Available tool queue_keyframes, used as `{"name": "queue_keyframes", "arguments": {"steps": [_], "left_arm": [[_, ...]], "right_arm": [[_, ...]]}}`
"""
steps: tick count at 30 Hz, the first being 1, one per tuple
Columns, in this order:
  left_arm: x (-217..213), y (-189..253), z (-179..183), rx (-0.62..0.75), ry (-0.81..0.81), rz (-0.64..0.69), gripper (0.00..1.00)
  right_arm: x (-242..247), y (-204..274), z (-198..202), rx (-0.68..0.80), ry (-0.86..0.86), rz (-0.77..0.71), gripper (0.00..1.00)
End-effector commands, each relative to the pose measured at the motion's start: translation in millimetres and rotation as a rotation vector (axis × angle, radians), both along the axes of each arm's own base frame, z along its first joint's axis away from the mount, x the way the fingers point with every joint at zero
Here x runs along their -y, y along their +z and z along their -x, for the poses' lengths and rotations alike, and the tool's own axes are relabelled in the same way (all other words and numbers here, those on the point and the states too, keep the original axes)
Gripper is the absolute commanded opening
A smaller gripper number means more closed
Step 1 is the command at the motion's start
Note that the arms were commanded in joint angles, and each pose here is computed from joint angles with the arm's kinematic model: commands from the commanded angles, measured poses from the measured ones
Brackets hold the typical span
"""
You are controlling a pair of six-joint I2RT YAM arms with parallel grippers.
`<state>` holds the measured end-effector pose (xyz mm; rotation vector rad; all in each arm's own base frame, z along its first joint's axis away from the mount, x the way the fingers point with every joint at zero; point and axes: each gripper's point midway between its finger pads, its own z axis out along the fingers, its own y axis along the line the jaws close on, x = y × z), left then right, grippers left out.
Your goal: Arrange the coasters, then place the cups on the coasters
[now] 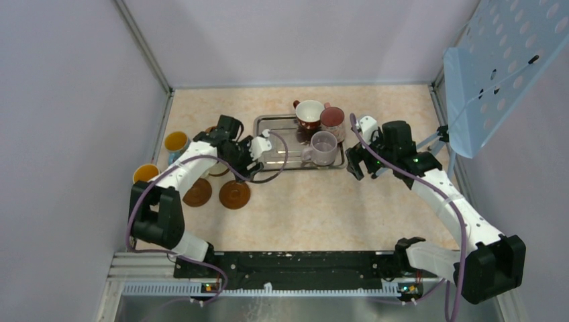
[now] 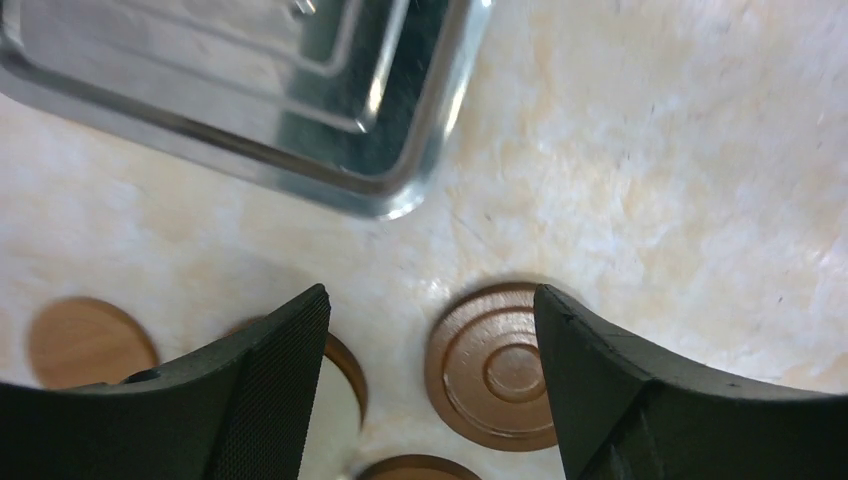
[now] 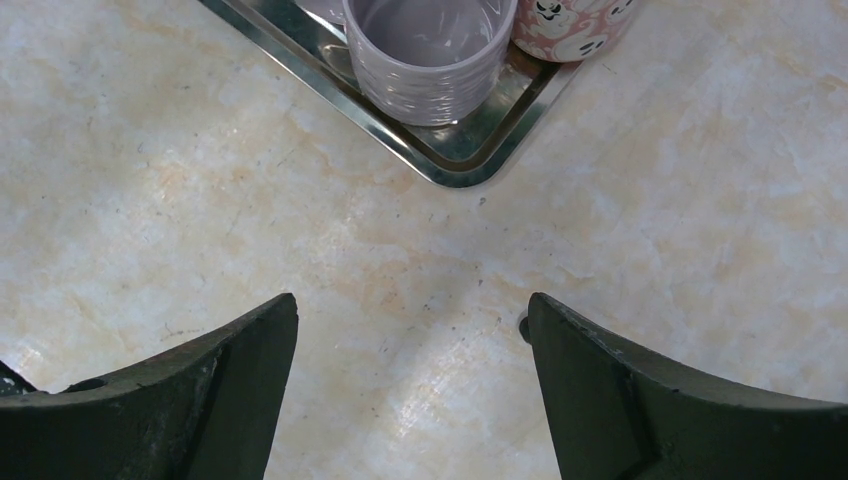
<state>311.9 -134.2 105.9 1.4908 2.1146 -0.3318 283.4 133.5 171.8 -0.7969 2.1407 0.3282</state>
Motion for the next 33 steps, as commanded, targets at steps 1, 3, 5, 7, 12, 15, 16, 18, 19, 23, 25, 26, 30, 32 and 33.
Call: {"name": "queue_keyframes", "arguments": {"steps": [1,3,5,7,12,15,16,18,19,23,25,26,30,32,33], "left_arm": [[52.4,31.3,-19.3,0.001,-0.029,0.124,0.8],[77.2,37.7,-35.6,0.001,-0.02,0.131,0.8],[99.2,36.4,-49.3,-0.022,0.008,0.151,0.8],[119.5,32.1,-60.8,-0.051,0.018,0.161,0.79],[163.3,14.2,-78.5,-0.061,-0.009,0.122,0.78],[181.5,2.5,-82.9,-0.071,-0.028,0.098,0.77],[187.1,-2.2,-83.7,-0.073,-0.032,0.091,0.76],[194.6,-8.9,-86.0,-0.077,-0.031,0.082,0.75],[196.2,-12.8,-87.3,-0.08,-0.028,0.075,0.73],[194.9,-26.0,-92.6,-0.084,-0.002,0.046,0.62],[188.5,-31.0,-90.3,-0.097,0.02,0.012,0.53],[183.4,-32.1,-88.0,-0.106,0.021,-0.009,0.49],[155.3,-37.5,-74.8,-0.133,0.035,-0.071,0.3],[140.8,-37.5,-71.7,-0.131,0.054,-0.076,0.22],[134.5,-32.6,-71.2,-0.116,0.064,-0.075,0.19]], "right_arm": [[-7.6,29.3,-13.6,0.069,-0.01,-0.045,0.84],[-6.8,32.7,-14.7,0.074,-0.019,-0.047,0.84],[-4.2,34.3,-15.6,0.074,-0.037,-0.051,0.84],[-1.2,34.2,-16.1,0.067,-0.057,-0.058,0.84],[8.0,36.0,-16.1,0.065,-0.093,-0.064,0.84],[16.5,38.5,-20.0,0.078,-0.127,-0.059,0.84],[20.2,40.3,-22.1,0.085,-0.144,-0.057,0.84],[25.5,43.4,-25.3,0.094,-0.17,-0.06,0.84],[26.9,44.3,-25.8,0.096,-0.176,-0.061,0.84],[28.6,44.1,-24.7,0.096,-0.185,-0.064,0.84],[28.2,42.9,-23.8,0.092,-0.183,-0.065,0.84],[28.0,42.7,-23.9,0.093,-0.18,-0.064,0.84],[27.8,41.5,-24.1,0.098,-0.178,-0.064,0.84],[26.7,39.2,-23.1,0.092,-0.173,-0.069,0.84],[26.3,38.4,-22.5,0.09,-0.172,-0.07,0.84]]}}
